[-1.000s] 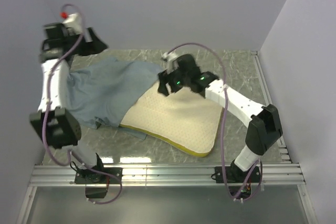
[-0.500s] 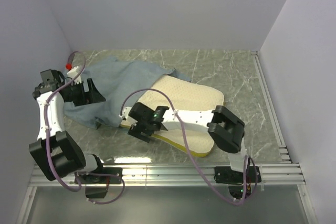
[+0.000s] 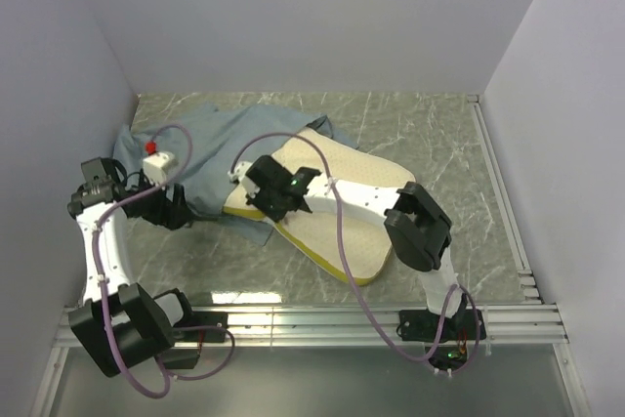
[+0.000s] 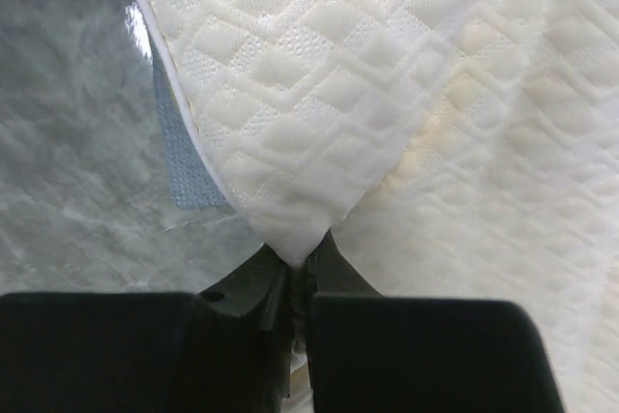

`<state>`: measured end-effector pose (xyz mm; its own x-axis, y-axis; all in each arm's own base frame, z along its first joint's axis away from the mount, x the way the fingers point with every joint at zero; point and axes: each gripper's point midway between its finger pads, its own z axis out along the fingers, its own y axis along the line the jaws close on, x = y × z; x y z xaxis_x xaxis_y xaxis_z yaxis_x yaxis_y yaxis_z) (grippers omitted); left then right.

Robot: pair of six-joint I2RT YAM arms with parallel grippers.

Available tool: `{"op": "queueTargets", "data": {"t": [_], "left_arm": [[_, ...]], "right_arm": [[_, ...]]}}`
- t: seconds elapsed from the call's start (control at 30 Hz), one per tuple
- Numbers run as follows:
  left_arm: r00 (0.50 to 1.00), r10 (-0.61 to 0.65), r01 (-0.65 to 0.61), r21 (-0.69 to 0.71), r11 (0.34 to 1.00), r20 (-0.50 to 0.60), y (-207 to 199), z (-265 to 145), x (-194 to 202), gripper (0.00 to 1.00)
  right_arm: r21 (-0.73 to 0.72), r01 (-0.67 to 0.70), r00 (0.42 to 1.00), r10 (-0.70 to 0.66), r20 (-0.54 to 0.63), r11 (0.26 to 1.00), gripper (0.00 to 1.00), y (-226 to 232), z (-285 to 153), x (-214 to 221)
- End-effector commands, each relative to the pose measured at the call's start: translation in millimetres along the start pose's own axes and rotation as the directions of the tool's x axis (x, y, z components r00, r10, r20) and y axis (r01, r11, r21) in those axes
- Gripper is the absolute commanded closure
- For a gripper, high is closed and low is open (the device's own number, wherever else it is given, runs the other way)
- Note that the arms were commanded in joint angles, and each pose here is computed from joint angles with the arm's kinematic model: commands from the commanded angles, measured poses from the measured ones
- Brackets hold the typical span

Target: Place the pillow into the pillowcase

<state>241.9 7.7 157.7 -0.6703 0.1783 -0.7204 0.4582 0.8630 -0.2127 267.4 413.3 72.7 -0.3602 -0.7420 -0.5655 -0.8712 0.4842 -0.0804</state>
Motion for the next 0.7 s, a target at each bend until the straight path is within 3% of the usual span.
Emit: {"op": "queueTargets", "data": {"t": [0.0, 0.03, 0.07, 0.13, 0.17, 0.2, 0.3, 0.33, 0.37, 0.4, 0.47, 0.57, 0.67], "left_arm": [[0.899, 0.439, -0.437, 0.104, 0.894, 0.003, -16.7, -0.7, 27.4, 0.22], [0.859, 0.512, -0.510, 0.113, 0.853, 0.011, -19.8, -0.4, 32.9, 0.22], [0.776, 0.630, -0.630, 0.101, 0.770, 0.030, -21.2, 2.8, 40.2, 0.22], [0.675, 0.736, -0.737, 0.078, 0.671, 0.050, -21.1, 8.1, 44.4, 0.23], [0.573, 0.818, -0.819, 0.076, 0.569, 0.053, -19.8, 11.4, 46.5, 0.24], [0.506, 0.860, -0.861, 0.102, 0.498, 0.065, -26.6, 19.6, 56.0, 0.27], [0.303, 0.949, -0.950, 0.105, 0.293, 0.090, -31.5, 39.8, 59.0, 0.30], [0.259, 0.961, -0.964, 0.084, 0.251, 0.096, -31.8, 46.4, 53.6, 0.30], [0.252, 0.963, -0.967, 0.071, 0.246, 0.099, -33.3, 52.9, 50.6, 0.30], [0.161, 0.982, -0.987, 0.045, 0.157, 0.098, -34.4, 66.7, 44.0, 0.30], [0.063, 0.995, -0.998, 0.027, 0.061, 0.083, -33.9, 80.9, 42.3, 0.30], [-0.041, 0.998, -0.999, -0.029, -0.039, 0.057, -30.8, 104.3, 31.9, 0.29], [-0.053, 0.998, -0.997, 0.045, -0.055, 0.038, -23.9, 118.8, 31.9, 0.26]], "right_arm": [[-0.072, -0.065, 0.977, 0.078, 0.196, 0.995, 1.00, -13.1, -50.3, -66.1], [-0.084, -0.060, 0.980, 0.075, 0.187, 0.995, 1.00, -12.4, -49.4, -65.1], [-0.100, -0.061, 0.978, 0.080, 0.194, 0.993, 1.00, -13.0, -50.6, -68.2], [-0.121, -0.062, 0.981, 0.082, 0.174, 0.991, 1.00, -10.8, -45.6, -63.5], [-0.132, -0.065, 0.982, 0.086, 0.165, 0.989, 1.00, -9.9, -43.2, -61.7], [-0.147, -0.067, 0.984, 0.090, 0.153, 0.987, 1.00, -7.0, -40.9, -59.3], [-0.172, -0.080, 0.983, 0.106, 0.147, 0.982, 1.00, -6.0, -37.8, -57.0], [-0.188, -0.085, 0.982, 0.114, 0.148, 0.979, 1.00, -4.5, -37.4, -57.3], [-0.196, -0.088, 0.983, 0.117, 0.142, 0.977, 1.00, -3.4, -36.7, -56.1], [-0.204, -0.095, 0.981, 0.126, 0.146, 0.974, 1.00, -4.9, -37.8, -58.3], [-0.232, -0.103, 0.981, 0.138, 0.137, 0.967, 1.00, -2.9, -38.0, -57.4], [-0.265, -0.117, 0.979, 0.156, 0.130, 0.957, 1.00, -2.2, -40.5, -58.2], [-0.290, -0.129, 0.978, 0.170, 0.120, 0.948, 1.00, -1.9, -41.0, -60.4]]}}
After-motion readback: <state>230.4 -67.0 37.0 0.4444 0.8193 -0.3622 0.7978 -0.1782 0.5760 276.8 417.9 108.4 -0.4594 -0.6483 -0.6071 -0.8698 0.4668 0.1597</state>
